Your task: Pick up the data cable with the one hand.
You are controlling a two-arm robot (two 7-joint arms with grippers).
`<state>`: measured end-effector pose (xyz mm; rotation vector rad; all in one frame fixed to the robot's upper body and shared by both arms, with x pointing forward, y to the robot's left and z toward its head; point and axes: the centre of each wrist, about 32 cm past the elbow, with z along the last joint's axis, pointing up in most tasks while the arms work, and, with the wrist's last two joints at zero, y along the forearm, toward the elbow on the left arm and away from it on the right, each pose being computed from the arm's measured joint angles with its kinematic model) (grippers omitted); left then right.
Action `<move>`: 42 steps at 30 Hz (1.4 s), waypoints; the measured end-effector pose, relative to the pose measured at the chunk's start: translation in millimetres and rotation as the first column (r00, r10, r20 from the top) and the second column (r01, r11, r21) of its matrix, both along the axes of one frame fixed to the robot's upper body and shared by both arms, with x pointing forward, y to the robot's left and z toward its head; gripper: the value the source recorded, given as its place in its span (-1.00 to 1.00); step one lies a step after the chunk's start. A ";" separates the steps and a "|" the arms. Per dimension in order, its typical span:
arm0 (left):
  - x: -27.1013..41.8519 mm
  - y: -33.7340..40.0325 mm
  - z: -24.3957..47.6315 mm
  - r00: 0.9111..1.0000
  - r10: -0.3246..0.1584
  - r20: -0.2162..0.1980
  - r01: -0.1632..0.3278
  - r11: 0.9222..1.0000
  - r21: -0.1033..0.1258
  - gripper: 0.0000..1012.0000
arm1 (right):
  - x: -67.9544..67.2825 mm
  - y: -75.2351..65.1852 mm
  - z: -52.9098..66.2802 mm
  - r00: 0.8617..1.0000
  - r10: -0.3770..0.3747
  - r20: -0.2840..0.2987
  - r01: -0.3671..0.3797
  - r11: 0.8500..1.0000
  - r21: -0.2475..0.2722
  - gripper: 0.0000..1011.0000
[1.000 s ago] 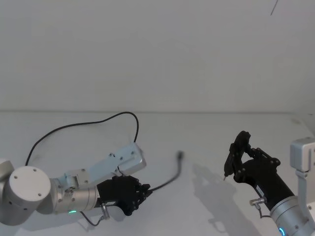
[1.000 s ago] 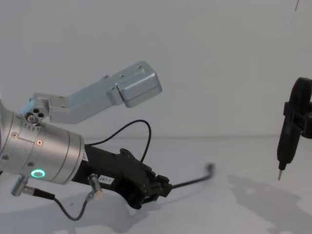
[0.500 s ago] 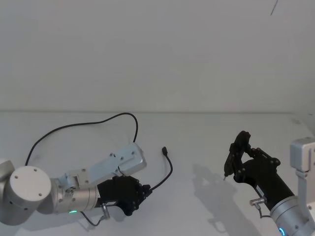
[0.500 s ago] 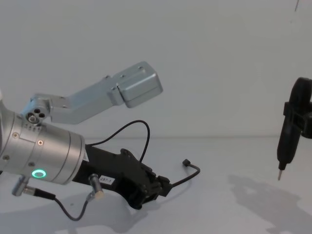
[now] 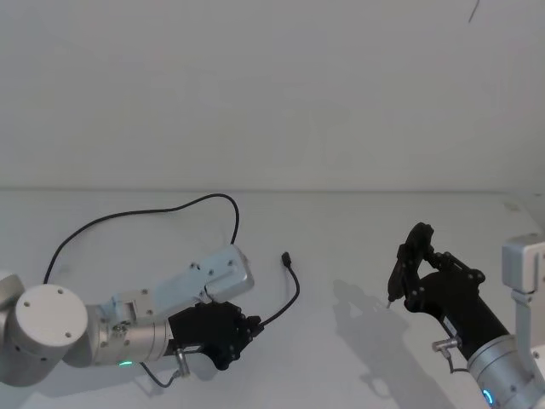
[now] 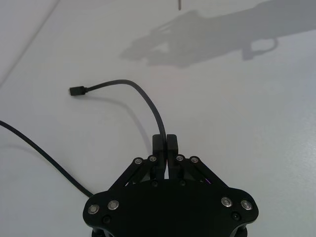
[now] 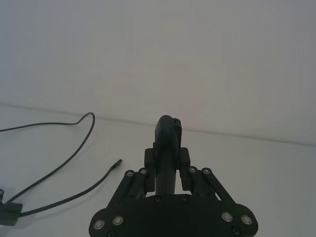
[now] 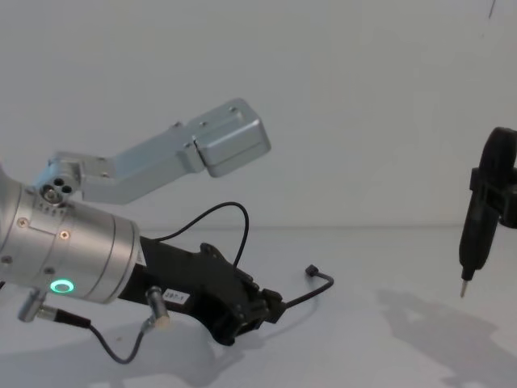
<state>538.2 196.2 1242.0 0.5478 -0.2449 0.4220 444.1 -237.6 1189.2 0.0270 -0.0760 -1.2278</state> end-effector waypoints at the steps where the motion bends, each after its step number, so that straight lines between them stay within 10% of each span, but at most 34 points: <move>1: -0.6 0.1 0.5 1.000 -0.004 0.005 0.004 1.000 0.001 -0.91 | 0.4 -0.3 0.2 1.000 0.001 0.001 -0.001 1.000 0.000 -0.45; 14: -18.7 4.9 14.2 0.987 -0.129 0.097 0.126 0.991 0.033 -0.91 | 6.6 -14.1 11.3 0.998 0.061 0.016 -0.061 0.998 0.008 -0.45; 32: -46.3 9.2 40.8 0.928 -0.318 0.195 0.307 0.948 0.087 -0.91 | -6.5 -31.6 35.7 0.990 0.141 0.003 -0.141 0.989 0.038 -0.45; 42: -52.5 10.0 46.4 0.910 -0.355 0.214 0.341 0.935 0.100 -0.91 | -10.5 -36.3 50.5 0.984 0.176 0.008 -0.176 0.984 0.028 -0.45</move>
